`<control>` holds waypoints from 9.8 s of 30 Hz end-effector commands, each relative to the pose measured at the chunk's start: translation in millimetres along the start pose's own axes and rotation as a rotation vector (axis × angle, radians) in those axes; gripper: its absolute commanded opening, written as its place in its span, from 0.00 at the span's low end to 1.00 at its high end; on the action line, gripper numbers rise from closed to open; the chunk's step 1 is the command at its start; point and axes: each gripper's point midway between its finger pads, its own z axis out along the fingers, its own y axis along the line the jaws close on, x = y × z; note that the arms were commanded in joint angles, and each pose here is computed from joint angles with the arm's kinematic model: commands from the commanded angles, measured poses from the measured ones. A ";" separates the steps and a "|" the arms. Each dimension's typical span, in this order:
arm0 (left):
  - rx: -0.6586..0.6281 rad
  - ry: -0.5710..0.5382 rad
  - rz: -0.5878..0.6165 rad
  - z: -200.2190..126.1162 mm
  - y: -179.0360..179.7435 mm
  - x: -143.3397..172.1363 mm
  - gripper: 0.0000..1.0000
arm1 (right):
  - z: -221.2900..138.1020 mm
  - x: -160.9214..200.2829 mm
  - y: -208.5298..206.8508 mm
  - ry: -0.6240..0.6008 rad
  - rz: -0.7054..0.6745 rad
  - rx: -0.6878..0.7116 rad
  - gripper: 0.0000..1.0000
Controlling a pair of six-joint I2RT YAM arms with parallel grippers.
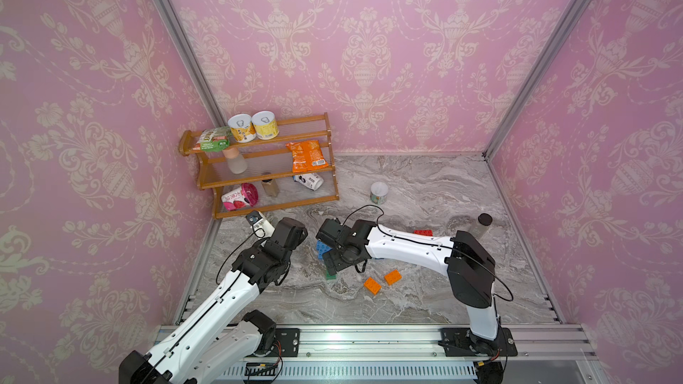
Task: Assemble a rectangle with lego
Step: Adjust the lego brick at the center of the board, then pick up the lego brick from the center of the board, then assemble the lego brick with the lego brick, then pick up the lego brick from the center of the board.
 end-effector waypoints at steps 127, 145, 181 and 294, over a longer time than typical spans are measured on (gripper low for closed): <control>0.062 0.122 0.122 36.5 -45.6 24.9 0.99 | 7.8 34.8 -146.3 -0.021 0.381 0.137 0.47; 0.058 0.122 0.128 36.6 -43.2 26.0 0.99 | 23.7 31.5 -148.0 0.005 0.387 0.140 0.47; 0.051 0.103 0.119 31.7 -35.3 22.5 0.99 | 72.0 110.1 -162.3 0.327 0.354 0.248 0.26; 0.053 0.269 0.284 44.4 -60.1 52.3 0.97 | -9.9 108.6 -117.4 0.068 0.479 0.064 0.27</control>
